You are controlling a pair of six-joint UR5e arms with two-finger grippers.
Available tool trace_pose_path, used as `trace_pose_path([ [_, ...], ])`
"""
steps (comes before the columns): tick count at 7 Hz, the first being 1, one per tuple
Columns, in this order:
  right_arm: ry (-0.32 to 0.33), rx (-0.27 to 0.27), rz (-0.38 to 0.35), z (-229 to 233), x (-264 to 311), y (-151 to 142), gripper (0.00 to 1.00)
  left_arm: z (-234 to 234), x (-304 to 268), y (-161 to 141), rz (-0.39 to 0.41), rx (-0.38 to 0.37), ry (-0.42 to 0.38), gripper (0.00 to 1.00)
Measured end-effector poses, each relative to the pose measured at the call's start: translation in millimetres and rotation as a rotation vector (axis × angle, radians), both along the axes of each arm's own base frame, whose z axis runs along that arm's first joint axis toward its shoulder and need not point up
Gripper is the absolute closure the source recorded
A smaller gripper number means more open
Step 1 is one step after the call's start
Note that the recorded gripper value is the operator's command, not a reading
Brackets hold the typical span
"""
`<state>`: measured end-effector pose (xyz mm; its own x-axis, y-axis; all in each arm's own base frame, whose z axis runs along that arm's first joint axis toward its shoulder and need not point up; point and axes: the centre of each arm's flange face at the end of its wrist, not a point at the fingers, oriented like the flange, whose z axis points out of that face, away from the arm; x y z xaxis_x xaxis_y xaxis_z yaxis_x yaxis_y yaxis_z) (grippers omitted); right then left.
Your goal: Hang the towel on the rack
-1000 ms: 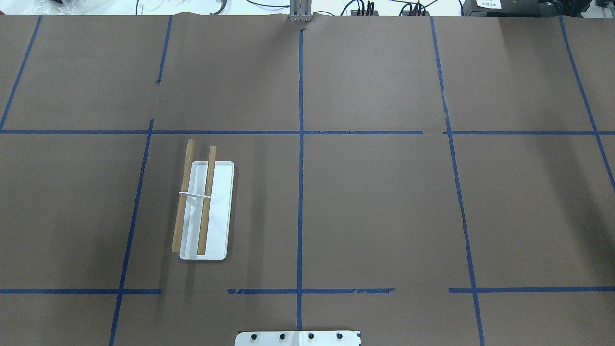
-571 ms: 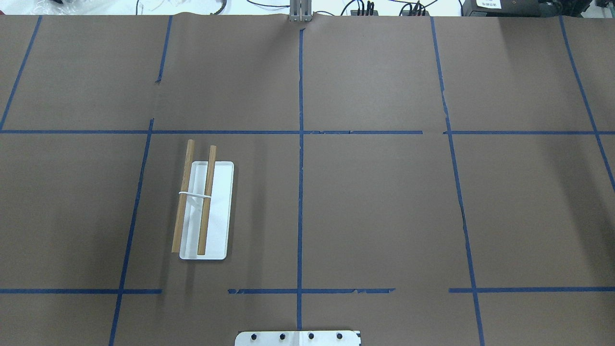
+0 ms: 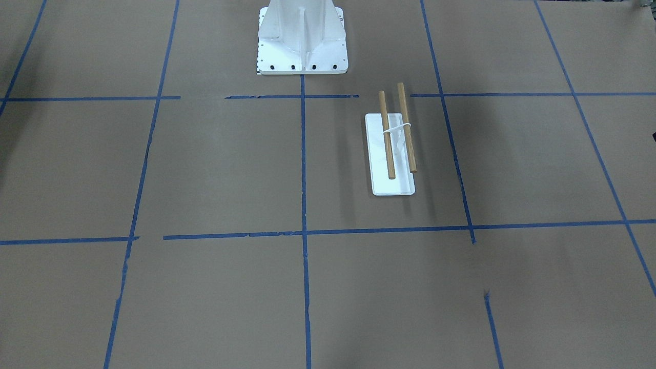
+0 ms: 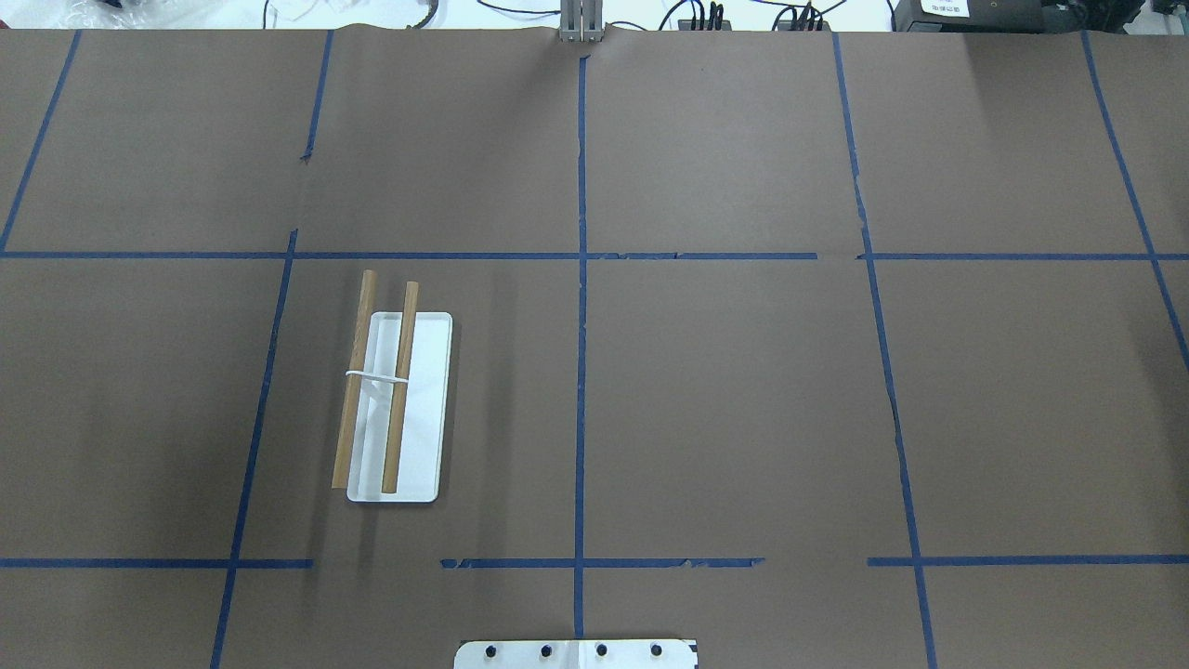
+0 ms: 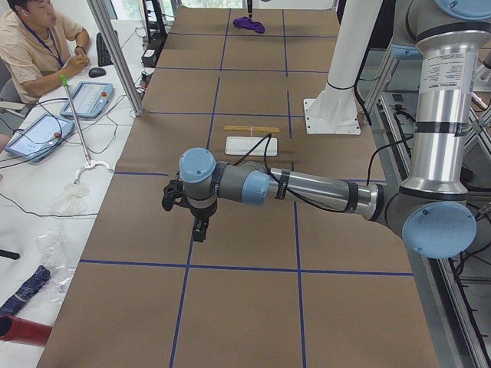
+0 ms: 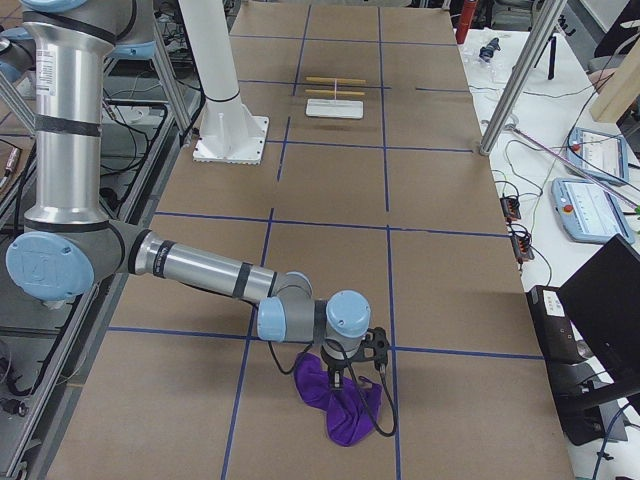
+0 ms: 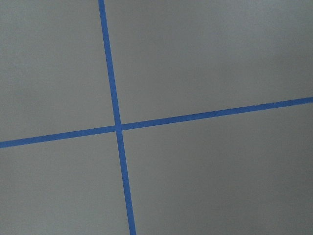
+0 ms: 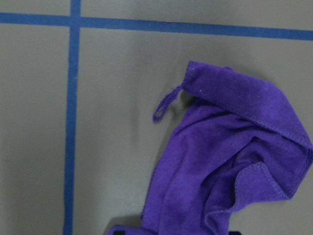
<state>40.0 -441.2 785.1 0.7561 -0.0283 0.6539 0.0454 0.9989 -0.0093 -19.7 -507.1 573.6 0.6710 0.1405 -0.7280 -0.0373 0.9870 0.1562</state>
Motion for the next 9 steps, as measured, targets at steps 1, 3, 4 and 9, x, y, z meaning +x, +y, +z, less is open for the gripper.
trace_pose_path([
  [1, 0.001, -0.003, 0.014, 20, 0, -3, 0.30, 0, 0, 0, 0.000, 0.000, 0.000, 0.00],
  [3, 0.002, -0.024, 0.023, 39, 0, 0, 0.34, -1, 0, 0, 0.000, 0.003, 0.001, 0.00],
  [4, 0.003, -0.035, 0.023, 44, 0, 3, 0.60, -2, 0, -1, 0.000, 0.005, 0.001, 0.00],
  [9, 0.008, -0.047, 0.025, 50, 1, 5, 1.00, -6, 0, -2, 0.000, 0.014, 0.002, 0.00],
])
